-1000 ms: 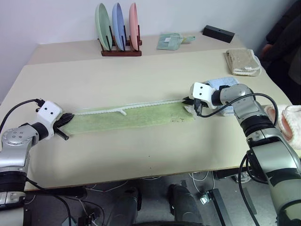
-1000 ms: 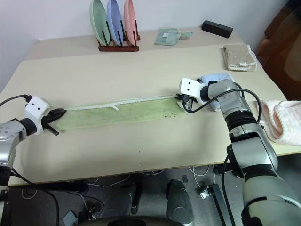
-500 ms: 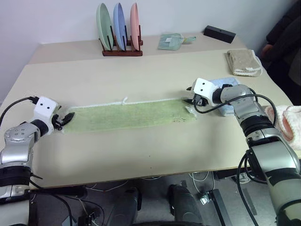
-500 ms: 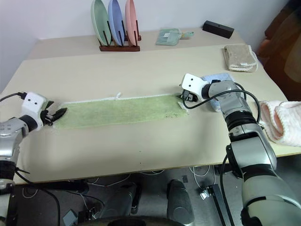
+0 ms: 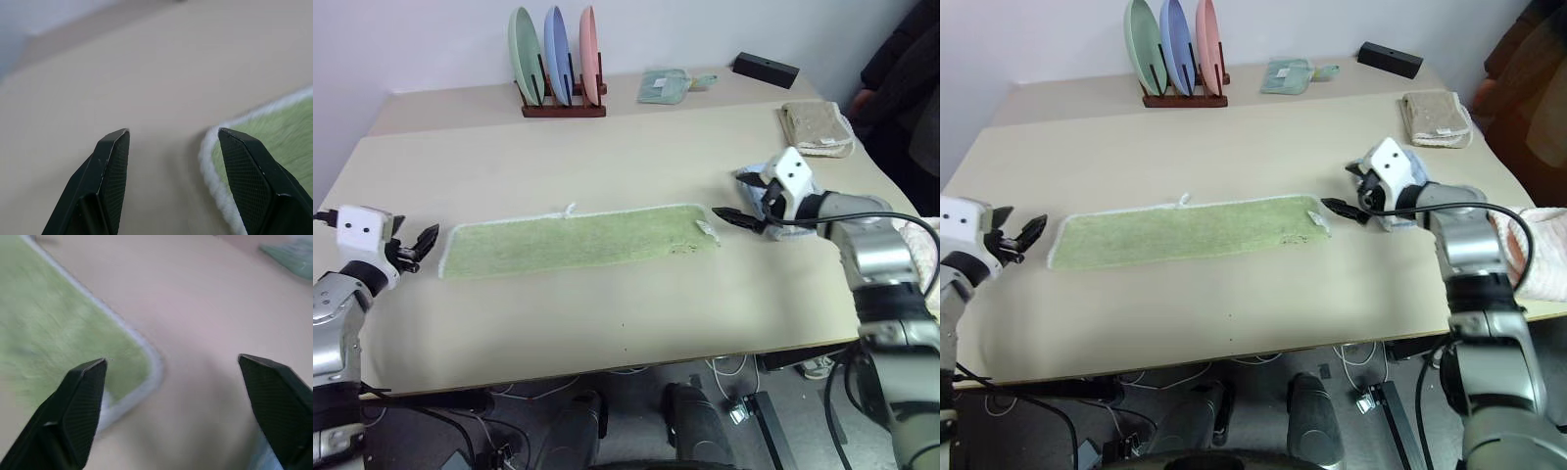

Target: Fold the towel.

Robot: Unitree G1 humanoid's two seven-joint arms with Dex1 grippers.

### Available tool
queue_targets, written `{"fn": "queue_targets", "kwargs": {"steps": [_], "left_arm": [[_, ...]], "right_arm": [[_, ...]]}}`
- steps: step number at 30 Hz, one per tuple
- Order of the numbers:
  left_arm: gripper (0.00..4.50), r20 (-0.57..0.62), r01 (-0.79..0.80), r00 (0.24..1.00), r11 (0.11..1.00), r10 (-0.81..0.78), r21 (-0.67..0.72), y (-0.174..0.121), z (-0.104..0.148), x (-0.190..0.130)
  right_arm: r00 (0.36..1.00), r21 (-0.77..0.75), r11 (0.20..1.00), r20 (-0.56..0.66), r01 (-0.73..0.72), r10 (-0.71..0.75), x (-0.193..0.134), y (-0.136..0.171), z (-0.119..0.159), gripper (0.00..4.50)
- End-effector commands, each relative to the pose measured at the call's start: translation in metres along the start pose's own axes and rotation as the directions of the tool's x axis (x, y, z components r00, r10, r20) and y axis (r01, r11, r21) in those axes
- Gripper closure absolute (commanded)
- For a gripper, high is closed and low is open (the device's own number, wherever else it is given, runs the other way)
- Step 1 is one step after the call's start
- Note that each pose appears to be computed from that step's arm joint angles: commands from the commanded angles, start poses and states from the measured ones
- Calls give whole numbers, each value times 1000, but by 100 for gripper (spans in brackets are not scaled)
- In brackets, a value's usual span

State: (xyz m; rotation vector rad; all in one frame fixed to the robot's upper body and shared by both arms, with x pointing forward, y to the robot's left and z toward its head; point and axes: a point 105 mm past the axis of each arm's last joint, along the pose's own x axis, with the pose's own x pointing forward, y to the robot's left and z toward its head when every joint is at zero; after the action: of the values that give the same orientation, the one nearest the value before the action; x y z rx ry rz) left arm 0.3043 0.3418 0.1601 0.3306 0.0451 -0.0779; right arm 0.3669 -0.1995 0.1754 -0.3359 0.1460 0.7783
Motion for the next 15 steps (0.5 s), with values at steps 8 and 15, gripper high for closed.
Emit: {"fn": "queue_targets", "kwargs": {"steps": [8, 15], "left_arm": [[156, 195, 563, 805, 825, -559, 41, -177, 52, -27], [156, 242, 680, 711, 733, -660, 4, -226, 61, -35]], "right_arm": [[1000, 678, 735, 27, -7, -15, -13, 80, -21, 8], [988, 867, 479, -92, 139, -122, -6, 94, -42, 8]]}}
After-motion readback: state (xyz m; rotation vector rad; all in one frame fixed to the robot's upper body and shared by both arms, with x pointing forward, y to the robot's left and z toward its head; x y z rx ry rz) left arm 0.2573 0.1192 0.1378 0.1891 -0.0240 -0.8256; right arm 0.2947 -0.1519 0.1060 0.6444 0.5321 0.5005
